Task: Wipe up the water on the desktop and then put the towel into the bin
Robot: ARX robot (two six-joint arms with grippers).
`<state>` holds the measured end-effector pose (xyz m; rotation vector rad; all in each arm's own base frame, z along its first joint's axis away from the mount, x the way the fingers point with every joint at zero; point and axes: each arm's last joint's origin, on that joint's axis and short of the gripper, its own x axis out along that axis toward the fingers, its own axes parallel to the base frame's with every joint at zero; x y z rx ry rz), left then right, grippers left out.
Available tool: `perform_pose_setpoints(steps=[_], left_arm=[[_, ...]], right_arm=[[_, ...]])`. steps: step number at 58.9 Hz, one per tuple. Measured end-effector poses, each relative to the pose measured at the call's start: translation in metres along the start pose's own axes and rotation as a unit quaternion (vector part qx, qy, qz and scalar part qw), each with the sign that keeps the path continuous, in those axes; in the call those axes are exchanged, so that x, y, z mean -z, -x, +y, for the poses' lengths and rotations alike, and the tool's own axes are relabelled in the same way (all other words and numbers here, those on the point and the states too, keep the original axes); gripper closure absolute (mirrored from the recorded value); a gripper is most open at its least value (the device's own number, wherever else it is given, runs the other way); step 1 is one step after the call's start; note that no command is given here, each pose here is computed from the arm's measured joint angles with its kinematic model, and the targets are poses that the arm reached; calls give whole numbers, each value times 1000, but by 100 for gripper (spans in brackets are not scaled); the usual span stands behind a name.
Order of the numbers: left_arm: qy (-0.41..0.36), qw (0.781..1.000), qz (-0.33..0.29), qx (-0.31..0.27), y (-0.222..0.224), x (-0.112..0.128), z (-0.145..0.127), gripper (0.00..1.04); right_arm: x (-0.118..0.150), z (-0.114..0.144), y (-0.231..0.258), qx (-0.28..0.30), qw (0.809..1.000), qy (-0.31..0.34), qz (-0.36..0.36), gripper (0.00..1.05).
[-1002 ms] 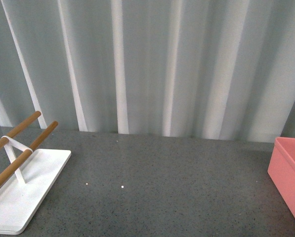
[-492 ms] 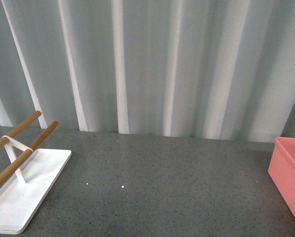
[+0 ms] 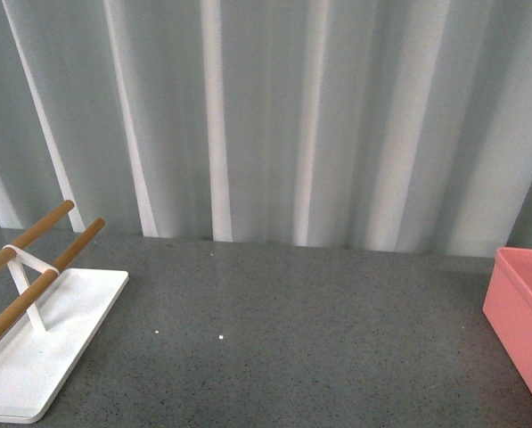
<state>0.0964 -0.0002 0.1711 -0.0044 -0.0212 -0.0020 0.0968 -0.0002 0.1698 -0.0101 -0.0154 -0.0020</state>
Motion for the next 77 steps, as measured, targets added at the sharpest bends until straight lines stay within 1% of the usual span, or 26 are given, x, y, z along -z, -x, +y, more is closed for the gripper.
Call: perform_pose_setpoints(steps=[10,11,14,15,18,20,25,77], left_arm=[[0,1000,0,0,0,0,0,7],[0,1000,0,0,0,0,0,7],[0,1000,0,0,0,0,0,7],[0,1000,0,0,0,0,0,7],[0,1000,0,0,0,0,0,7],[0,1000,0,0,0,0,0,7],[0,1000,0,0,0,0,0,7],[0,1000,0,0,0,0,0,7]], right_arm=[[0,0,0,0,1000,0,0,34],[0,0,0,0,1000,0,0,33],[0,0,0,0,1000,0,0,22],[0,0,0,0,1000,0,0,20],[0,0,0,0,1000,0,0,9],[0,0,0,0,1000,0,0,5],[0,0,0,0,1000,-1,0,8],[0,0,0,0,1000,-1,0,7]])
